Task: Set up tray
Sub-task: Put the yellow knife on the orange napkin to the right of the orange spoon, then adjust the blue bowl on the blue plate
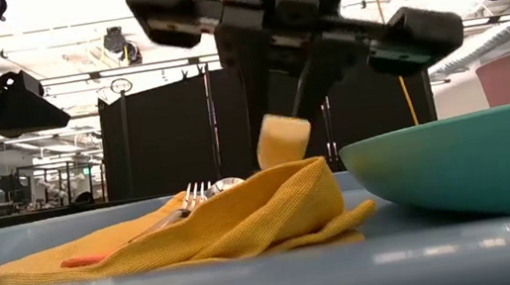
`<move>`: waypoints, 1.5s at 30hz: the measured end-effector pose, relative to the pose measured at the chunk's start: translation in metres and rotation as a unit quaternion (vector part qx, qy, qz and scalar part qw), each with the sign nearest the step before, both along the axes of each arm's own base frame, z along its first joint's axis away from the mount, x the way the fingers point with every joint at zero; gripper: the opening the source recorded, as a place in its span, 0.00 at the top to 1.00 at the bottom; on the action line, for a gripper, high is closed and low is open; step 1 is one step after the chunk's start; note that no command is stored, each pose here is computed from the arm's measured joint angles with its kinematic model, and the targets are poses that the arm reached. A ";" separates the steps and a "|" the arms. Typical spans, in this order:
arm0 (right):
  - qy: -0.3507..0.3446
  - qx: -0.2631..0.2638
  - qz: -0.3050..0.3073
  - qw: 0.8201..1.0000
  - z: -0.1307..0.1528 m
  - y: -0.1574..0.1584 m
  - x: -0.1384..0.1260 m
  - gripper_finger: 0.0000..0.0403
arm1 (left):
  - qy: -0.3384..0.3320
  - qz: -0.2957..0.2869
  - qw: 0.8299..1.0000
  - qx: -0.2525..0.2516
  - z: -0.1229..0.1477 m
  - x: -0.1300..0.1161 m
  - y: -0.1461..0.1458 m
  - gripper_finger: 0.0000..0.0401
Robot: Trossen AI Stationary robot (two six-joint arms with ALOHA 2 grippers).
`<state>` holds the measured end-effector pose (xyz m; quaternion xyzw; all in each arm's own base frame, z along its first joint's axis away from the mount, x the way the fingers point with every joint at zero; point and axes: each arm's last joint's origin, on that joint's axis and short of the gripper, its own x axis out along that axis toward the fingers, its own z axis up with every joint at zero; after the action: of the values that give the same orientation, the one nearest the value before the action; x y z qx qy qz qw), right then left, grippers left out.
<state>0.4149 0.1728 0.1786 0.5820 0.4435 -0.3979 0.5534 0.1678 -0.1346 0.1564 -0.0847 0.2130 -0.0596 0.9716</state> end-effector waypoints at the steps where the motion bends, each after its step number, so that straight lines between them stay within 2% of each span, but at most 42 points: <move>1: 0.001 0.006 0.003 1.000 -0.005 0.000 0.002 0.90 | 0.001 0.000 1.000 0.001 0.000 0.000 0.000 0.01; 17: 0.000 0.006 0.010 1.000 -0.007 -0.003 0.005 0.90 | 0.006 0.001 1.000 0.002 -0.001 -0.001 0.000 0.01; 19: -0.009 0.007 0.015 1.000 -0.007 -0.003 0.007 0.85 | 0.007 0.001 1.000 0.003 -0.002 -0.001 0.000 0.01; 25: -0.018 0.010 0.017 1.000 -0.006 -0.004 0.009 0.62 | 0.007 0.000 1.000 0.003 -0.002 -0.001 0.000 0.01; 30: -0.018 0.009 0.027 0.999 -0.006 -0.001 0.008 0.54 | 0.008 0.000 1.000 0.003 -0.002 -0.001 0.000 0.01; 45: -0.056 -0.014 0.090 0.994 -0.001 0.001 0.011 0.59 | 0.008 0.000 1.000 0.002 -0.002 -0.001 0.000 0.01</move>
<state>0.4264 0.1738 0.1779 0.5537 0.4567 -0.3195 0.6187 0.1664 -0.1349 0.1547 -0.0830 0.2208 -0.0580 0.9700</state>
